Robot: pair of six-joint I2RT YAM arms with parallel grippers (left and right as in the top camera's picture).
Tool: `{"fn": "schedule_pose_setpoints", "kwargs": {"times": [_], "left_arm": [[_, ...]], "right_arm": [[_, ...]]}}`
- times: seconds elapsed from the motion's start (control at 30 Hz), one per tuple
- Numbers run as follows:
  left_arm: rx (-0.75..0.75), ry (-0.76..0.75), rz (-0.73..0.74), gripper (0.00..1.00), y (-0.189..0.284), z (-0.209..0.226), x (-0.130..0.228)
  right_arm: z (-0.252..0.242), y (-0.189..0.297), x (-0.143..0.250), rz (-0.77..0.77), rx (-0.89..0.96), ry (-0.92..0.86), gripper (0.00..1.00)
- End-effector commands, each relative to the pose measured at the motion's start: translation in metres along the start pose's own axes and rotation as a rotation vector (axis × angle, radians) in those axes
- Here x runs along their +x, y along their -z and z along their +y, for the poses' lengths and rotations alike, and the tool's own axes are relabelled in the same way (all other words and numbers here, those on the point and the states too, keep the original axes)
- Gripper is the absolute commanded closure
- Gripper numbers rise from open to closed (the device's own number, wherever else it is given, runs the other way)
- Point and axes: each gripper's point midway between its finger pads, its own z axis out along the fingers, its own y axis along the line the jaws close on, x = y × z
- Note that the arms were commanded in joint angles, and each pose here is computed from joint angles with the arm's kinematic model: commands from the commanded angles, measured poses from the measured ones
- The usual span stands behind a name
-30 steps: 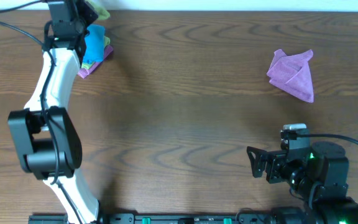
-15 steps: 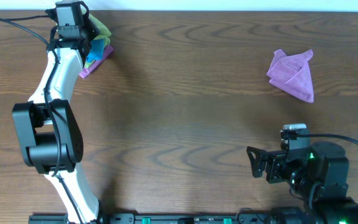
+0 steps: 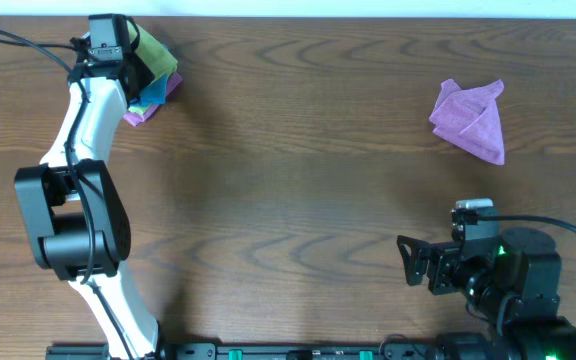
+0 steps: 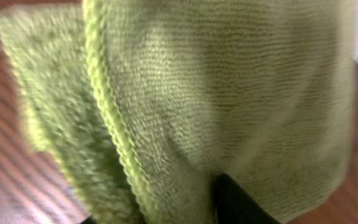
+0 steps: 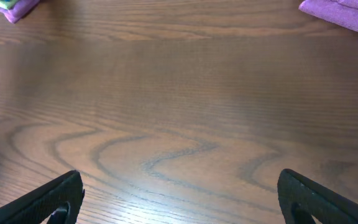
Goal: Fold the cloth
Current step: 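Lower the green cloth onto the stack with the left gripper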
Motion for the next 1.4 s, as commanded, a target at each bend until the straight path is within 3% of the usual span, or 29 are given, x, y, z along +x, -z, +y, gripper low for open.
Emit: {"fn": "schedule_pose_setpoints", "kwargs": {"times": [0.0,0.5,0.8,0.9,0.93,0.97,1.03,1.07,1.1,1.37], "left_arm": [[-0.039,-0.004,-0.018,0.39,0.002,0.015,-0.011],[-0.010,0.005,-0.138,0.05,0.055,0.031,-0.061],[0.042,-0.093,-0.108,0.05,0.093,0.027,-0.057],[0.130,-0.093,-0.106,0.05,0.099,0.012,-0.058],[0.182,-0.094,-0.106,0.28,0.097,0.001,-0.059],[0.216,-0.088,-0.109,0.41,0.095,-0.005,-0.060],[0.251,-0.051,-0.110,0.80,0.084,-0.014,-0.062],[0.253,-0.032,-0.108,0.89,0.078,-0.016,-0.061],[0.256,-0.014,-0.105,0.94,0.069,-0.018,-0.060],[0.275,-0.004,-0.161,0.94,-0.014,-0.032,-0.059]], "right_arm": [[-0.003,-0.001,0.002,0.002,0.009,-0.018,0.01],[-0.003,-0.001,0.002,0.002,0.009,-0.018,0.01],[-0.003,-0.001,0.002,0.002,0.009,-0.018,0.01],[-0.003,-0.001,0.002,0.002,0.009,-0.018,0.01],[-0.003,-0.001,0.002,0.002,0.009,-0.018,0.01],[-0.003,-0.001,0.002,0.002,0.009,-0.018,0.01],[-0.003,-0.001,0.002,0.002,0.009,-0.018,0.01],[-0.003,-0.001,0.002,0.002,0.009,-0.018,0.01],[-0.003,-0.001,0.002,0.002,0.009,-0.018,0.01],[-0.003,-0.001,0.002,0.002,0.009,-0.018,0.01]]}}
